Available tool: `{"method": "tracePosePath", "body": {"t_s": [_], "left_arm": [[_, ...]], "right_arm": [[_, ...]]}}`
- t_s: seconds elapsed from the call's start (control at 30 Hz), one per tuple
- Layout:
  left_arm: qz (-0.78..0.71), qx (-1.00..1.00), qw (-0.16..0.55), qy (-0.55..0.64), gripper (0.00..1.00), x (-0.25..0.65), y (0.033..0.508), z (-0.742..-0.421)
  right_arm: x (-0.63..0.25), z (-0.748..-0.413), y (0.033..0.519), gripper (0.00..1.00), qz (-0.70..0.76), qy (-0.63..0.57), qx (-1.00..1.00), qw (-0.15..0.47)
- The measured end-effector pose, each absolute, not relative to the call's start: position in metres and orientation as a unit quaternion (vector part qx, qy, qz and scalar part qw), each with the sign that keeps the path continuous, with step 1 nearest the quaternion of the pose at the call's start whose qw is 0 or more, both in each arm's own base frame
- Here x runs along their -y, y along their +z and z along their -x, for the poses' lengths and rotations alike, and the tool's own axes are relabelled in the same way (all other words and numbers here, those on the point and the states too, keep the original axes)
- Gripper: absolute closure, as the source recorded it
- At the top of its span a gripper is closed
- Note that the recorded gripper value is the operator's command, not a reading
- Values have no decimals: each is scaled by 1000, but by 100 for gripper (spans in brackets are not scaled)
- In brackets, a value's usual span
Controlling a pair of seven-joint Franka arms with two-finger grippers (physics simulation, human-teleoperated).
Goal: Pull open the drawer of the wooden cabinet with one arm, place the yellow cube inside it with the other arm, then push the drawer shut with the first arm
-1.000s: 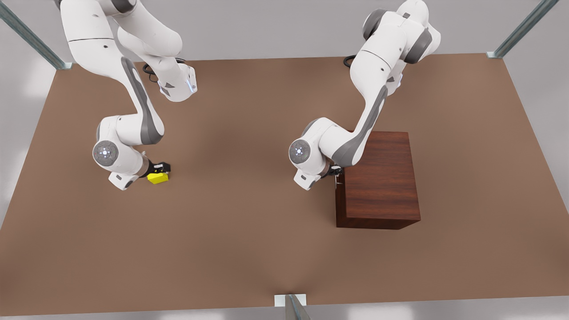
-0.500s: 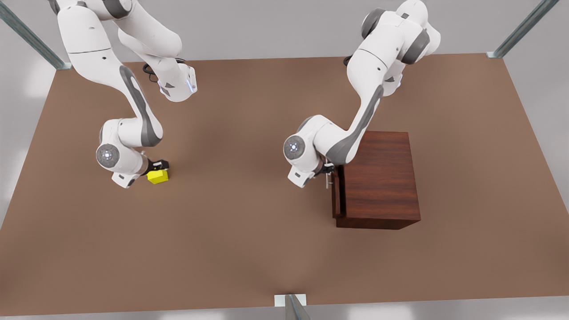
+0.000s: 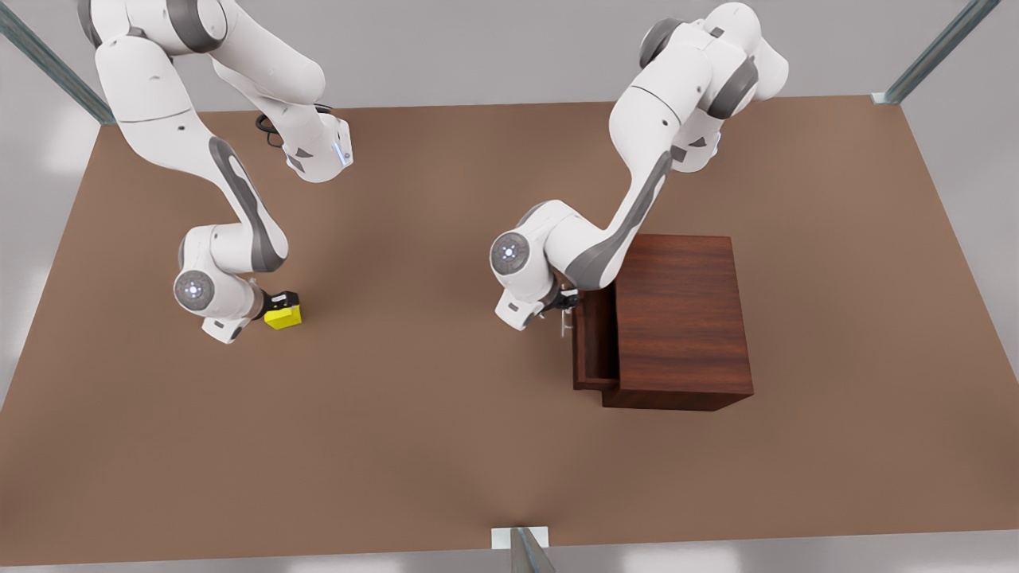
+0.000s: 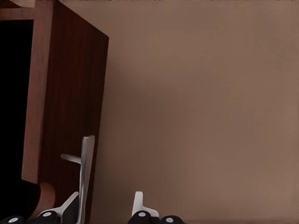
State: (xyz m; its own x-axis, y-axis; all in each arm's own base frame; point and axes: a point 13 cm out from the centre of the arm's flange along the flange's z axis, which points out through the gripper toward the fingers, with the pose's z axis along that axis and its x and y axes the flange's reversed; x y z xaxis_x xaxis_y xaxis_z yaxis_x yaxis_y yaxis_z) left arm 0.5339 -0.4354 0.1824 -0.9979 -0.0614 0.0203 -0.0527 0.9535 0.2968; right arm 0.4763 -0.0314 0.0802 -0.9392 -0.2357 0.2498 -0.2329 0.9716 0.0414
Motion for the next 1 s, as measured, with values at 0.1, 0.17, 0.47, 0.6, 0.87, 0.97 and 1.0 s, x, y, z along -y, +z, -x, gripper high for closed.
{"method": "tracePosePath", "body": {"t_s": [0.1, 0.17, 0.47, 0.6, 0.87, 0.97, 1.0], "left_arm": [[-26, 989, 12, -144, 37, 446, 185, -529], [-23, 989, 11, -142, 37, 451, 186, -526], [-24, 991, 2, -132, 37, 466, 192, -525], [-27, 991, -2, -127, 38, 470, 192, -530], [-27, 993, -15, -112, 39, 484, 196, -535], [-21, 996, -27, -84, 26, 508, 223, -536], [-21, 997, -34, -63, 14, 521, 250, -536]], "right_arm": [[28, -473, 70, 0, -125, -10, 983, 135], [29, -471, 63, 0, -125, -14, 982, 140], [34, -471, 52, 33, -129, -19, 981, 141], [35, -481, 60, 33, -132, -16, 982, 130], [9, -544, 151, 33, -155, 6, 986, 65], [-6, -569, 189, 33, -157, 1, 987, 47], [-13, -575, 200, 33, -160, 0, 986, 43]]}}
